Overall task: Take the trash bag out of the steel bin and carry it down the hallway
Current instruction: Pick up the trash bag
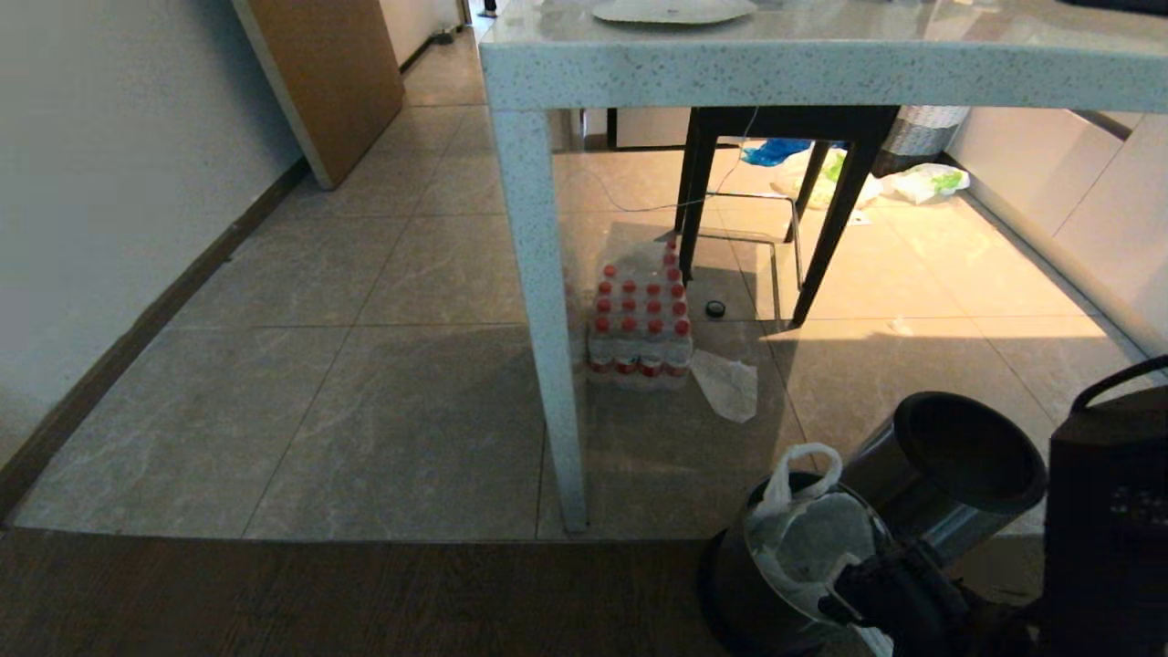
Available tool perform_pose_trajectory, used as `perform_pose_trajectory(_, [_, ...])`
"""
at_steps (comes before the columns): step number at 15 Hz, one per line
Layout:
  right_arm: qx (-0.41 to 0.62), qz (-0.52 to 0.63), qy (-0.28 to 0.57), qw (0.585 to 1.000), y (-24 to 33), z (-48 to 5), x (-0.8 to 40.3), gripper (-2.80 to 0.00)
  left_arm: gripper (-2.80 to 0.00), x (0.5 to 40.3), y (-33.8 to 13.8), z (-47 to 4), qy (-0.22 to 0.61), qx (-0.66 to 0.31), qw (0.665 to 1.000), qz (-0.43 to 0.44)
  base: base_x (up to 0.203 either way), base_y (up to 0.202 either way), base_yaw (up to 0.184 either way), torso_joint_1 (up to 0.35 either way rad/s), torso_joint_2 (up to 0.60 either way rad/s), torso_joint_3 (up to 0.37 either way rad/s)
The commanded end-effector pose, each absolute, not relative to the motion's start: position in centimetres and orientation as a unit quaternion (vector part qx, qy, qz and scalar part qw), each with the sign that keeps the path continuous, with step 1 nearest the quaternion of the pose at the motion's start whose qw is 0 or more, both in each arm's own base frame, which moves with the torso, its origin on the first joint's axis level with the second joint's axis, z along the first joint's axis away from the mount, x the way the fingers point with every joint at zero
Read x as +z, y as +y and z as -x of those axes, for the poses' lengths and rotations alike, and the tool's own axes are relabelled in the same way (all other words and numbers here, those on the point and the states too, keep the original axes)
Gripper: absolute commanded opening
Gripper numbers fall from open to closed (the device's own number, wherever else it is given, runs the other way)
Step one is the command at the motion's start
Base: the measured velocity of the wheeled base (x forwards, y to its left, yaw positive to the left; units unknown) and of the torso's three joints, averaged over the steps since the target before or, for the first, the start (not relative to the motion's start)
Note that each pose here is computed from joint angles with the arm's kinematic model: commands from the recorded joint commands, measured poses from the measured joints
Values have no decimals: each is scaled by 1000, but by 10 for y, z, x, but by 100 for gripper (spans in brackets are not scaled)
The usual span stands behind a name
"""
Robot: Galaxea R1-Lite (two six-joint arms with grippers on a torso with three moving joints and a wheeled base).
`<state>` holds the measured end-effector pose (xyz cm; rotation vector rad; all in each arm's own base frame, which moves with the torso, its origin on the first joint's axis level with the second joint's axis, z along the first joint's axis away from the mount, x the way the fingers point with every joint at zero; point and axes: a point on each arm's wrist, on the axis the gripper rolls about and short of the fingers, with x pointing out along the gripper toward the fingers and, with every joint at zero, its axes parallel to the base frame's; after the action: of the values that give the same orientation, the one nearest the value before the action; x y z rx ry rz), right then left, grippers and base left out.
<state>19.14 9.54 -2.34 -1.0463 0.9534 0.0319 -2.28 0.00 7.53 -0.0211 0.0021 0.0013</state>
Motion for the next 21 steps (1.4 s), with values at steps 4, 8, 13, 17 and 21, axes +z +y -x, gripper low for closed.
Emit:
perform_pose_trajectory(4, [57,518,423,742,118,-190,-56,-280,-280,75,0,23,1,1,1000,11,0,0,0,0,0,0])
perform_pose_trajectory(8, [69,528,430,729,120,-184,-65,-280,-280,75,0,23,1,1,1000,11,0,0,0,0,0,0])
perform_pose_trajectory(13, [71,532,427,728,122,-183,-71,0,-280,75,0,23,1,1,1000,11,0,0,0,0,0,0])
perform_pose_trajectory(17, [72,530,422,733,124,-184,-75,0,-280,75,0,23,1,1,1000,11,0,0,0,0,0,0])
perform_pose_trajectory(21, [68,524,411,743,126,-186,-80,0,-280,75,0,23,1,1,1000,11,0,0,0,0,0,0])
